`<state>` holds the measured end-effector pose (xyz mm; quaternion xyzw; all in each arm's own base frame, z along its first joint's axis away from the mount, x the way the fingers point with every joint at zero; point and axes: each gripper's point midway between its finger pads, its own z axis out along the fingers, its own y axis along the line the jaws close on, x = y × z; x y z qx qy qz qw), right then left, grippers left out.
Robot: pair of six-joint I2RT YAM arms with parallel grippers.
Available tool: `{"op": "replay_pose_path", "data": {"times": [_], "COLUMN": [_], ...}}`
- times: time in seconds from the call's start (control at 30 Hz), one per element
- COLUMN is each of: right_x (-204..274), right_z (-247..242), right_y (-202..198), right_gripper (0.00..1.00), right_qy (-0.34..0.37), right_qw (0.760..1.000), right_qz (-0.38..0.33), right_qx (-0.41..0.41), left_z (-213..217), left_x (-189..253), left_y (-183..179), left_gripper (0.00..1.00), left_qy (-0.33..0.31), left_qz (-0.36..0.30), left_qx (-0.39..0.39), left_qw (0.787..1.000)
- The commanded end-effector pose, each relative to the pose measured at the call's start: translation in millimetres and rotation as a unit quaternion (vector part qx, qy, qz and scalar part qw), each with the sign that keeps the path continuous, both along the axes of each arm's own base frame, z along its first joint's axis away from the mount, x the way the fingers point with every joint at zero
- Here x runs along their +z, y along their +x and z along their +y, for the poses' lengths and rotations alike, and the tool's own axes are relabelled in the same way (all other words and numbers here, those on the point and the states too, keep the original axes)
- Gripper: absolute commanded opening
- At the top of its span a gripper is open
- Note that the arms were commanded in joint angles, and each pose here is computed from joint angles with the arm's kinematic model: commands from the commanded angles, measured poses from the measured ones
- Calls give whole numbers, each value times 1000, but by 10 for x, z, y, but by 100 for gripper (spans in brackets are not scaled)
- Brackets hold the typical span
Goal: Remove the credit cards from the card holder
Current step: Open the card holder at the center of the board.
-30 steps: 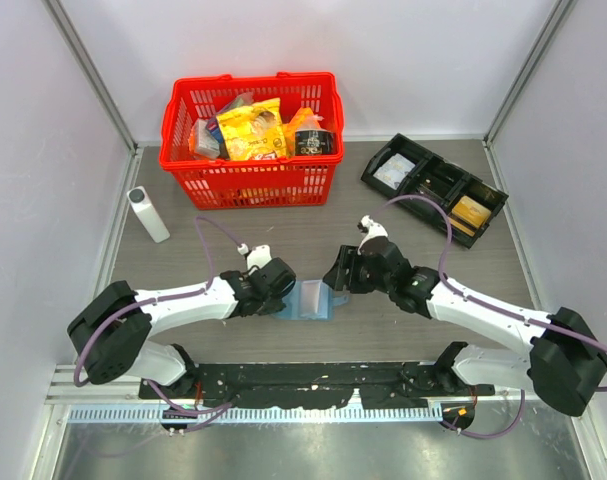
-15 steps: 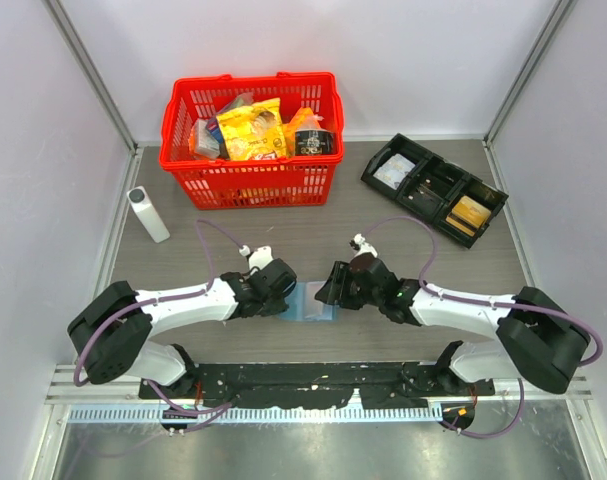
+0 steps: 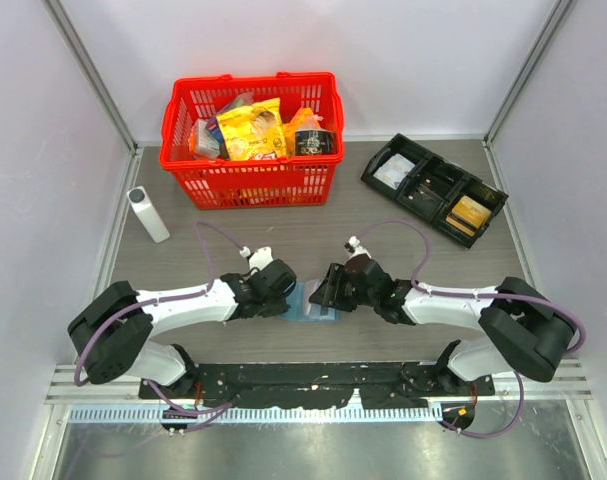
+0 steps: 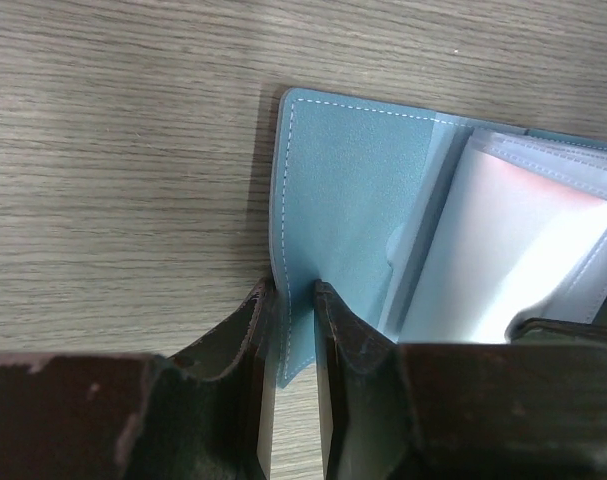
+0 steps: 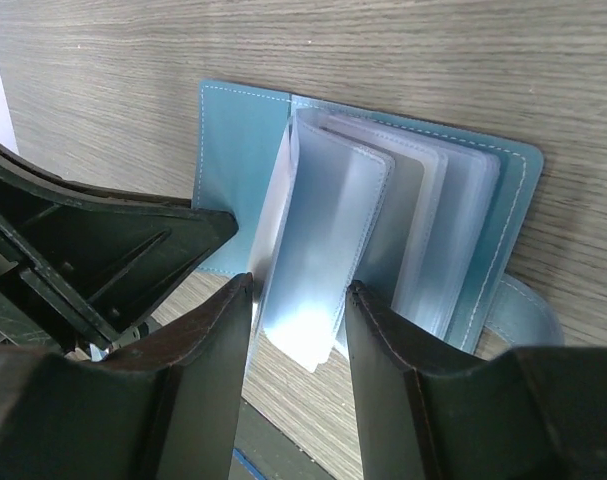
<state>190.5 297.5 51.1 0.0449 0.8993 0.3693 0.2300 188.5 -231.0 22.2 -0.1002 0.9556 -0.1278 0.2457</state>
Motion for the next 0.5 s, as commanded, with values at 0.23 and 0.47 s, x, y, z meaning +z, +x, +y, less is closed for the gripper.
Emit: {"op": "replay_pose_path", "data": {"times": [0.23, 0.47], "right_x": [401, 309], "right_z": [462, 580], "right_y": [39, 70], "right_gripper": [48, 53], "right_qy": [54, 42], "right_qw": [996, 996], "right_qz": [-34, -30], "right_qx": [60, 78], "left_z": [-145, -62], "left_x": [1, 10], "left_y": [-30, -51], "left_gripper": [22, 32], "left_qy": [-52, -73], "left_qz": [-1, -8], "left_qx": [5, 33], "left_qw": [999, 997]}}
